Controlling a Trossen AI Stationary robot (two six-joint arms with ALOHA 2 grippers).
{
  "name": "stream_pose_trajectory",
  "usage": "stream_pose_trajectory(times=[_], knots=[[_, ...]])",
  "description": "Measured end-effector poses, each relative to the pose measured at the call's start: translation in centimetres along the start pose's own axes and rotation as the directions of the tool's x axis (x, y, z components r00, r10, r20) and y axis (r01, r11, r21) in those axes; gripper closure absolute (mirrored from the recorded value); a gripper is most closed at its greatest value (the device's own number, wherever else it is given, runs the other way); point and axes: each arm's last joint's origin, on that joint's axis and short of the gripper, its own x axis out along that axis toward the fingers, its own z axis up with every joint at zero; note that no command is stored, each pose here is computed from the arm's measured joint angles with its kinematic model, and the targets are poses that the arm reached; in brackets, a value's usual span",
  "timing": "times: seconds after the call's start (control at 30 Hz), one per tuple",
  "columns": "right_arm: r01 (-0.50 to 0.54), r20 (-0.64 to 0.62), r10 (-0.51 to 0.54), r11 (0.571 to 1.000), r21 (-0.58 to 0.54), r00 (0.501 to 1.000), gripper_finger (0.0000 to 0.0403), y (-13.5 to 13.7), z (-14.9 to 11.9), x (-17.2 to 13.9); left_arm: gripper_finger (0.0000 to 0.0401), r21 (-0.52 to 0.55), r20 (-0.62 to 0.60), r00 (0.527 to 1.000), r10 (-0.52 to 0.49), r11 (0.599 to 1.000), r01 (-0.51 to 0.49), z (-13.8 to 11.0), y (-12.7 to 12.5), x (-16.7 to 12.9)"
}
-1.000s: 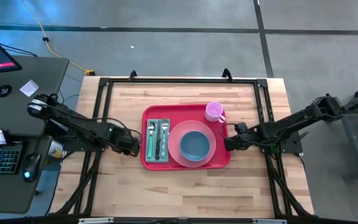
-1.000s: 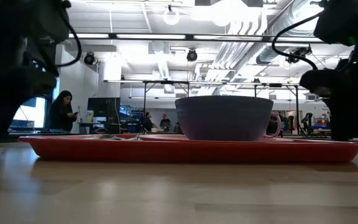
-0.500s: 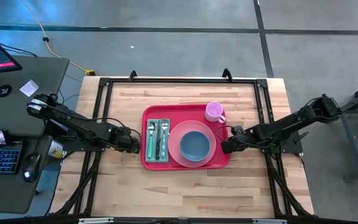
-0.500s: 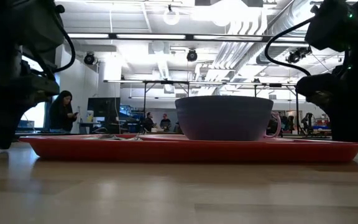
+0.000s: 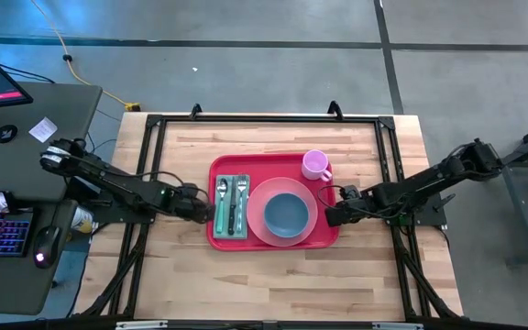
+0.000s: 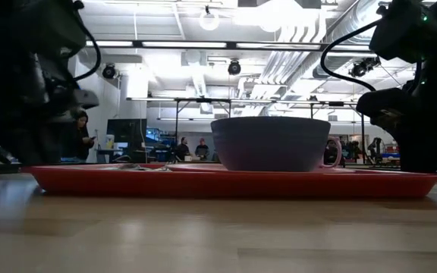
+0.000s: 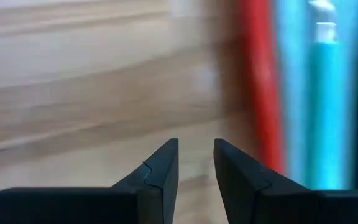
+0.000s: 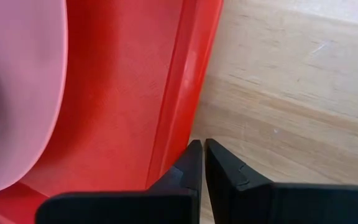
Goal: Set up tray
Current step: Adjust the red tray
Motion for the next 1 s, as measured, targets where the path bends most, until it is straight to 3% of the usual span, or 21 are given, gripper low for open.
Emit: stream_pose_trajectory(times=[0.17, 0.63, 1.0], knots=[[-0.003, -0.006, 0.003, 1.0, 0.001, 1.0, 0.0401, 0.0, 0.0, 0.0, 0.0265, -0.016, 0.035, 0.996, -0.084, 0.996, 0.084, 0.0, -0.8, 0.0], [-0.039, -0.052, 0.039, 0.999, -0.003, 0.998, 0.0402, 0.3, -0.8, 0.0, 0.0265, -0.118, 0.082, 0.996, -0.04, 0.992, 0.049, 2.8, -0.7, 0.5], [-0.007, -0.037, 0.006, 1.0, -0.021, 0.999, 0.0402, 0.0, -1.0, -0.1, 0.0265, -0.086, -0.019, 0.997, -0.073, 0.994, 0.071, 2.9, -0.9, 0.5]])
